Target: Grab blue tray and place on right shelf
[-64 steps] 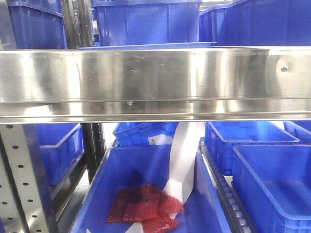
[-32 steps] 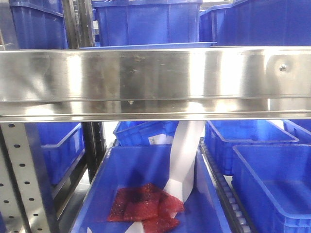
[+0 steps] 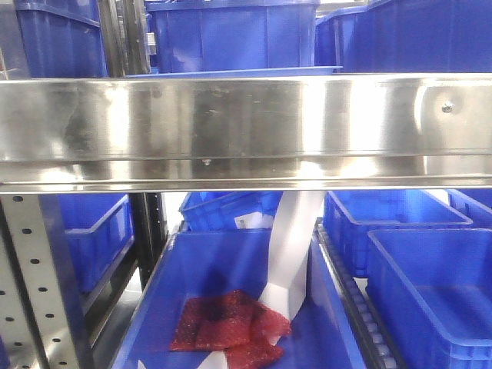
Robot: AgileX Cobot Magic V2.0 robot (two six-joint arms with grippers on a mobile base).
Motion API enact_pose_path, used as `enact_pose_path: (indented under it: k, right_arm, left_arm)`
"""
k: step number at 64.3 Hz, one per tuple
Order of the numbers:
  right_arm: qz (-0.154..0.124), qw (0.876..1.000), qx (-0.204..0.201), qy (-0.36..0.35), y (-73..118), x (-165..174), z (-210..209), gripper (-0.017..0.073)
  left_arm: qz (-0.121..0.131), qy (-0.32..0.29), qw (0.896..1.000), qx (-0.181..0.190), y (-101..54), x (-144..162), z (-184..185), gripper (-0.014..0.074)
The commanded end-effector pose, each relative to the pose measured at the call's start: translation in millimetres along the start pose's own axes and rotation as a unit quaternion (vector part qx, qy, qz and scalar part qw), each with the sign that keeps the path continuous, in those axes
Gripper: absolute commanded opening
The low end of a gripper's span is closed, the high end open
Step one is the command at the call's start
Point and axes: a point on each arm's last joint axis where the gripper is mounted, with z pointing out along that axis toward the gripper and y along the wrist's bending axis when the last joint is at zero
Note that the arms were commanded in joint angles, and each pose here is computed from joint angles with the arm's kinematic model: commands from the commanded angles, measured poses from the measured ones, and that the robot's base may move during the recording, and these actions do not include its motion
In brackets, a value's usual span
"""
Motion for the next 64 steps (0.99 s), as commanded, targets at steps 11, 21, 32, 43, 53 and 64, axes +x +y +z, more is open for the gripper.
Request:
enact_pose_path:
  k: [11,21,32,43,53,64]
  right_arm:
    - [-0.015,0.998,-0.012,-0.054,2.5,-16,-2,0.0056]
    - [-0.015,0.998,-0.012,-0.054,2.5,-16,-2,0.0056]
    - [-0.015,0.998,-0.012,-0.054,2.5,-16,-2,0.0056]
    - [-0.015,0.998,-0.012,-0.054,2.5,-16,-2,0.0056]
    - [-0.015,0.998,-0.012,-0.054,2.5,-16,-2,0.0056]
    - [-0.015,0.998,-0.012,-0.053,2.4,-16,-2,0.0056]
  left_arm:
    - [0.003,-0.051,0.999,0.012,-3.0,-15,-2,-0.0048]
    - [-0.001,-0.049,0.999,0.012,-3.0,-15,-2,-0.0048]
    - [-0.002,-0.068,0.997,-0.033,0.2,-11,-6,-0.0048]
    - [0.018,-0.102,0.989,-0.109,8.1,16,-6,-0.0048]
    - [0.013,-0.125,0.979,-0.16,21.1,56,3,-0.0048]
    - [0.013,-0.145,0.974,-0.171,35.1,94,20,-0.0048]
